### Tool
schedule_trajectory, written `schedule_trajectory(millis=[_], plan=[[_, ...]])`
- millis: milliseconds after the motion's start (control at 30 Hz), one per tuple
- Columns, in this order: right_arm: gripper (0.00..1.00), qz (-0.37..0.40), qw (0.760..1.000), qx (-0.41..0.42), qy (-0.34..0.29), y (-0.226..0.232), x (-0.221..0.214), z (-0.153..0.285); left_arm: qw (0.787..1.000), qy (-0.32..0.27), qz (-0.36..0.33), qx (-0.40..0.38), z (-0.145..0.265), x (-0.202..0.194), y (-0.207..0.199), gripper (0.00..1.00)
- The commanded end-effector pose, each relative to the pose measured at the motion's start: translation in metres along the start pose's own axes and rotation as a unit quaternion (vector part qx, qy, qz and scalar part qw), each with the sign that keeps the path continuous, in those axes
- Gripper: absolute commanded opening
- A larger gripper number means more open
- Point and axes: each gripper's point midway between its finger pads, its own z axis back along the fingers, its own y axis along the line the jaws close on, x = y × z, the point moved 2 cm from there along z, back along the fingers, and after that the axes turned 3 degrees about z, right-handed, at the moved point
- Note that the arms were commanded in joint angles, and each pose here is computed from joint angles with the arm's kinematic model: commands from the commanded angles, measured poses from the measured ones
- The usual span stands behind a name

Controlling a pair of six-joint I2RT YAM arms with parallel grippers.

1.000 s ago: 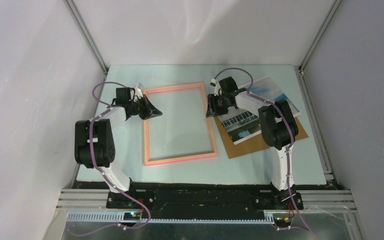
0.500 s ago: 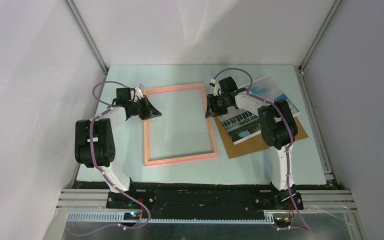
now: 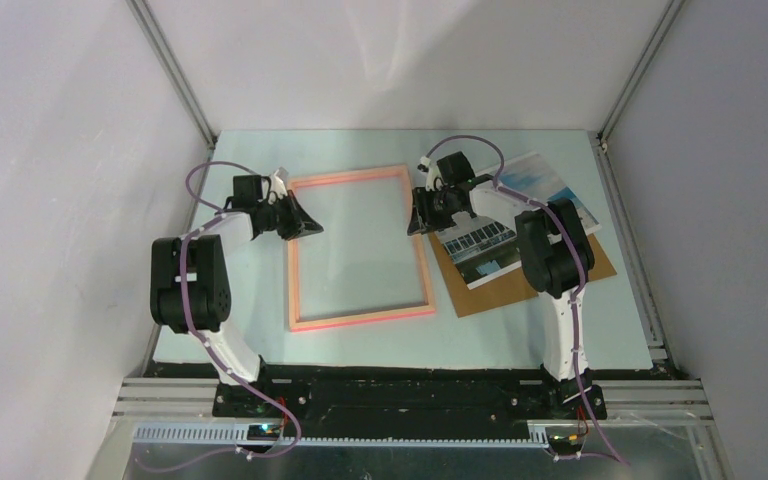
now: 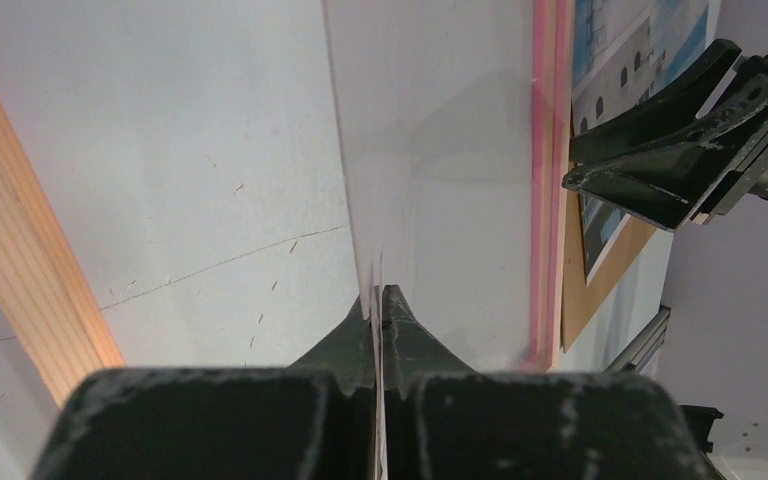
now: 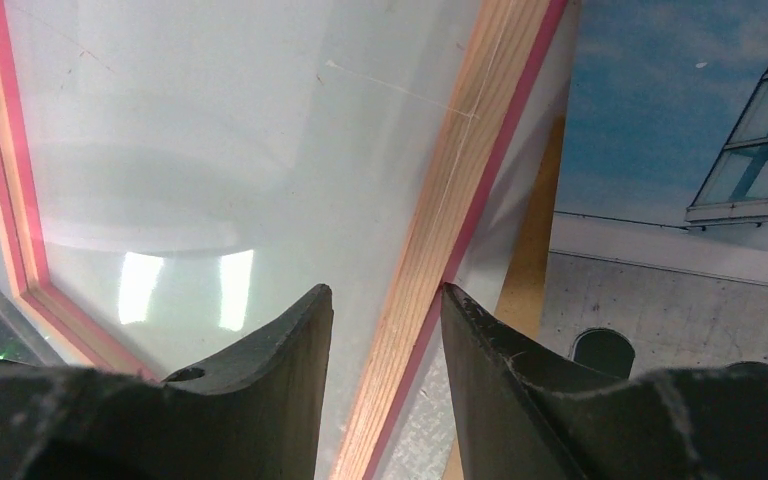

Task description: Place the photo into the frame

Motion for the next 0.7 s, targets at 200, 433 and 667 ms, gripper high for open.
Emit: schedule_trajectory(millis=[200,433,667], plan=[[0.46,-0.02,0.999,0.03,-0.016,0.0,0.018,0.002,0.999,-0.018,-0.039,0.009,0.0,0.018,0.001,0.0],[0.45,-0.035,0.998,0.045,-0.018,-0.004,0.021,0.002,0.999,-0.016,-0.041,0.009,-0.001,0.018,0.002,0.0],[0.42,-0.047,0.997,0.057,-0.02,-0.008,0.023,0.004,0.999,-0.017,-0.043,0.01,0.0,0.019,0.002,0.0]])
